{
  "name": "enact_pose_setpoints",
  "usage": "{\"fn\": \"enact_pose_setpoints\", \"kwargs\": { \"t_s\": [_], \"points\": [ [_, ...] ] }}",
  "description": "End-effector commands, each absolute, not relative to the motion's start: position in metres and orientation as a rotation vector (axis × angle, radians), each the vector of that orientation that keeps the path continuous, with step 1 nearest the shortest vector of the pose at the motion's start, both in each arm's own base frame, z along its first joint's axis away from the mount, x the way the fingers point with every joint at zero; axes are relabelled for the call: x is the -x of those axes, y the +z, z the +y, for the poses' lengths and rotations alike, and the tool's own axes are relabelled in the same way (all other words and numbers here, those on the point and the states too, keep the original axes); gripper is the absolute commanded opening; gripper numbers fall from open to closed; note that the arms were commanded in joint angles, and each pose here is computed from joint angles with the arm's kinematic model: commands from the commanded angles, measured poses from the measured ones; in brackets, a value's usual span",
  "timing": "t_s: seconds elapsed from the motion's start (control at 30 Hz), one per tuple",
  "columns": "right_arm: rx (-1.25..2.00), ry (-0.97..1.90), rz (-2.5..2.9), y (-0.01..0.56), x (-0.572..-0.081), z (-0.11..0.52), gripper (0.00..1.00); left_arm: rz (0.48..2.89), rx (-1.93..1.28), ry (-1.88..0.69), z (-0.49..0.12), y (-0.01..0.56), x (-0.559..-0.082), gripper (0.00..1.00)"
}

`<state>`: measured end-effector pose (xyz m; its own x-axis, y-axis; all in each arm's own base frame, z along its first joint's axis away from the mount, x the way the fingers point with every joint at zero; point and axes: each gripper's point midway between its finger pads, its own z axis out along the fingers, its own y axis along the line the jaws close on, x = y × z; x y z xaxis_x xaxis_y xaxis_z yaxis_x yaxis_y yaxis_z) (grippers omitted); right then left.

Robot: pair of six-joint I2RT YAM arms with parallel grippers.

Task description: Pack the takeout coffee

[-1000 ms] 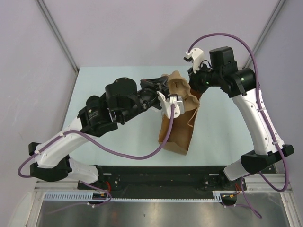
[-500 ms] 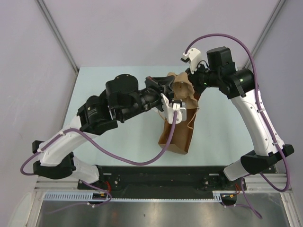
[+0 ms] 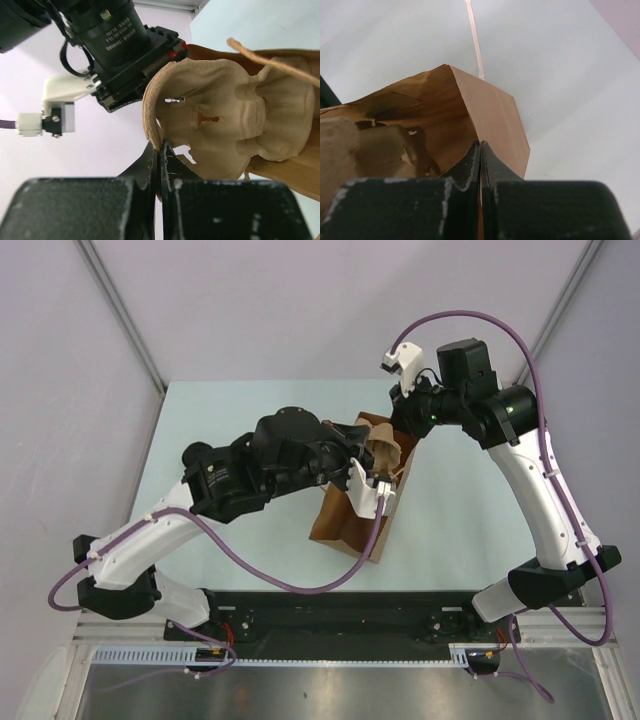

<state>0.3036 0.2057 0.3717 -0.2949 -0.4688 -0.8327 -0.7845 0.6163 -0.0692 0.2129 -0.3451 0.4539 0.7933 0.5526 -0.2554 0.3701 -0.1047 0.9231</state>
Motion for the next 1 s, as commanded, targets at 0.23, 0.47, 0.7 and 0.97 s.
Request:
{"fn": "enact_pose_setpoints", "kwargs": {
  "t_s": [0.23,0.47,0.7,0.97],
  "points": [
    [1.081,0.745,1.817,0.394,-0.267,0.24,0.0,0.838,-1.86,0.004,-0.351,0.406,-0.206,0.0],
    [1.104,0.864,1.81,0.392,-0.251,0.258,0.0,0.97,-1.897,-0.019,-0.343,0.373,-0.214,0.0],
    [1.064,0.879,1.878,0.373,-0.256,0.262,0.0,1.14,-1.868,-0.008,-0.341,0.34,-0.232,0.0],
    [1.086,0.944,1.877,0.36,-0.255,0.267,0.0,1.239,-1.825,-0.021,-0.337,0.316,-0.256,0.0]
  ]
}}
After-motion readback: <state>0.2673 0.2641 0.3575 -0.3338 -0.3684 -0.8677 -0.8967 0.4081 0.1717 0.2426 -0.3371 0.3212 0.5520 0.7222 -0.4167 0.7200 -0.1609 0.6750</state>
